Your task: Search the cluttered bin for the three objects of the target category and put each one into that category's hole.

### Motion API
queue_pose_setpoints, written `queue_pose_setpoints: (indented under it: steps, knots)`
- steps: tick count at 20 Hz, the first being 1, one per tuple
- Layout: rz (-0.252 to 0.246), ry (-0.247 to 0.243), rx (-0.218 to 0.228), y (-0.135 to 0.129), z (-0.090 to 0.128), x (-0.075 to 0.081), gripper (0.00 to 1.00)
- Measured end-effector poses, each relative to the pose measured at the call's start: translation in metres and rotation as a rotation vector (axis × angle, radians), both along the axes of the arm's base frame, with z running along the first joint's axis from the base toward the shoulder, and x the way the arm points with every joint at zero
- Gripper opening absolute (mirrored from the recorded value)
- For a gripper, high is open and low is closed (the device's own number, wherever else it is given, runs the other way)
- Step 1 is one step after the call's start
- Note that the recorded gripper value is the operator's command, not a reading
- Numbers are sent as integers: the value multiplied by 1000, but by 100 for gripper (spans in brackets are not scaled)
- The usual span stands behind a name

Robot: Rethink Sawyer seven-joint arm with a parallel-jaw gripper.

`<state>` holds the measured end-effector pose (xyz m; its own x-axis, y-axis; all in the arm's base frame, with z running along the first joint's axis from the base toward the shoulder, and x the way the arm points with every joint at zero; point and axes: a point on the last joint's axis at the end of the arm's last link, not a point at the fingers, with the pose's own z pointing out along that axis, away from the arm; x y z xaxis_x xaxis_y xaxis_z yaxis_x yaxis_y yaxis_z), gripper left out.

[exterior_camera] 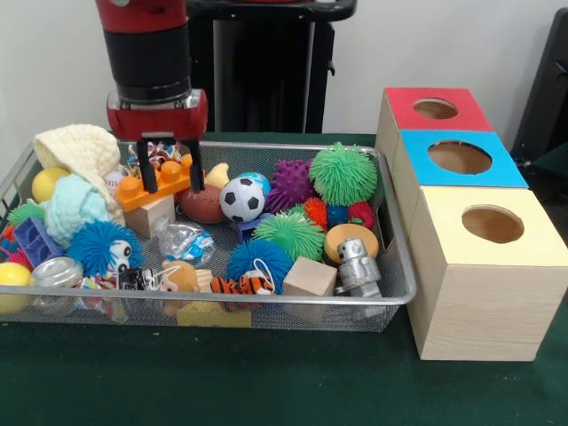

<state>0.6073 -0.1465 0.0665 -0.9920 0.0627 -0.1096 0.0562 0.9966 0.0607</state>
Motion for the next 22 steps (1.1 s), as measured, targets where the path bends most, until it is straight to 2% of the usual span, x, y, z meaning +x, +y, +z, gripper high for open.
queue_pose_setpoints:
  steps: [2, 3, 5, 6, 7, 9, 10, 12, 14, 16, 17, 22]
  knots:
    - [-19, -10, -21, 2, 11, 3, 100]
    - [-76, -33, -45, 2, 24, 6, 100]
    - [-139, -59, -52, 1, 33, 7, 100]
    - [-198, -81, -59, -3, 40, 7, 100]
    - [-328, -122, -60, -14, 53, 5, 100]
    - [-407, -130, -63, -26, 63, 1, 100]
    - [-489, -124, -59, -43, 74, -6, 100]
    - [-543, -93, -57, -59, 83, -14, 100]
    - [-655, -20, -47, -91, 96, -39, 100]
    - [-707, 5, -43, -104, 98, -54, 100]
    - [-750, 22, -46, -114, 97, -67, 100]
    - [-874, 45, -100, -138, 87, -115, 100]
